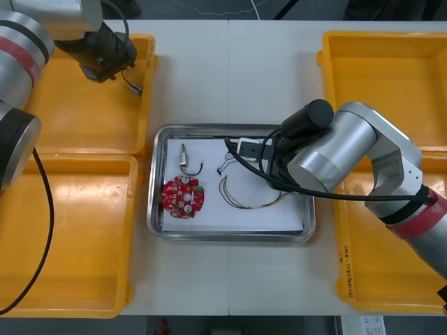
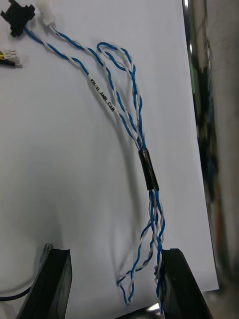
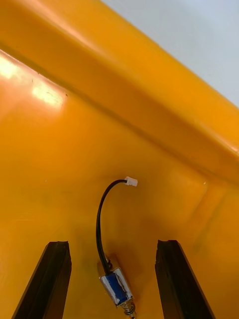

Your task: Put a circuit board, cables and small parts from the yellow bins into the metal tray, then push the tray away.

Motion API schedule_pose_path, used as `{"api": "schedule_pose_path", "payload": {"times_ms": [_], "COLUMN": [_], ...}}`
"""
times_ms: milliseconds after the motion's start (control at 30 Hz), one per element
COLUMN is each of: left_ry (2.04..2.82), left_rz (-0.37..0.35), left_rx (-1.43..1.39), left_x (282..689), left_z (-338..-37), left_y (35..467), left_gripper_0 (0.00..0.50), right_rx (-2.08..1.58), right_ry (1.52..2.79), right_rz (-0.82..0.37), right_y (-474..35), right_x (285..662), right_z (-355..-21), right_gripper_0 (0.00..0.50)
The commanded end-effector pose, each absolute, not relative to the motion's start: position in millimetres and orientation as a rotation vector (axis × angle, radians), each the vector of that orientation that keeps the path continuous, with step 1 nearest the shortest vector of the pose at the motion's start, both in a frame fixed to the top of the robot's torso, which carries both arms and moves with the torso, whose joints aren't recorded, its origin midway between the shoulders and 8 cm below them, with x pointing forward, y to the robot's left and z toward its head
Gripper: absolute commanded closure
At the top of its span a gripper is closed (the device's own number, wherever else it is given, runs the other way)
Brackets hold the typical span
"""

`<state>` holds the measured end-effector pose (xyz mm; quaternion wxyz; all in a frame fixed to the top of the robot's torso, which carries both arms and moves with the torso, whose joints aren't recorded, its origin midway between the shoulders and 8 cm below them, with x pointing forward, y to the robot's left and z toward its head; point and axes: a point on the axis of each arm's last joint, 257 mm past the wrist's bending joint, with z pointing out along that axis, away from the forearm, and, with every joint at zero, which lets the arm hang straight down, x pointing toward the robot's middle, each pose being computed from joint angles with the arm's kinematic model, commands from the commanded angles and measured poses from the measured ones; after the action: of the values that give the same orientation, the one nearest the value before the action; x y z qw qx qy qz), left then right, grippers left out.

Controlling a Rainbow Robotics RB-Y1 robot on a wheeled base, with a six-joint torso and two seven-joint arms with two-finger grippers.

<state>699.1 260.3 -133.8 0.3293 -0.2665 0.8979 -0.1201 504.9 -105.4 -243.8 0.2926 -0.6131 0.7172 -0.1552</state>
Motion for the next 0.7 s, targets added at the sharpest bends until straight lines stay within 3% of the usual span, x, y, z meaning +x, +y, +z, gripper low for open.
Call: {"api": "schedule_pose_path", "payload": {"times_ms": [33,700], "left_ry": [2.380,2.423], "left_rz": [-0.278,-0.299], "left_rx": [-0.548,-0.537], "left_x": [700,690], "left_z": [-145,-176], "left_y": [245,240], "left_gripper_0": [0.000,0.000], "right_rx": [-1.684,-1.712], "right_ry": [1.857,1.826], "right_rz": [-0.463,-0.507], "right_y": [-111,-109], "right_x": [507,501], "right_z": [-242,-222], "right_gripper_0": [0.000,0.000]}}
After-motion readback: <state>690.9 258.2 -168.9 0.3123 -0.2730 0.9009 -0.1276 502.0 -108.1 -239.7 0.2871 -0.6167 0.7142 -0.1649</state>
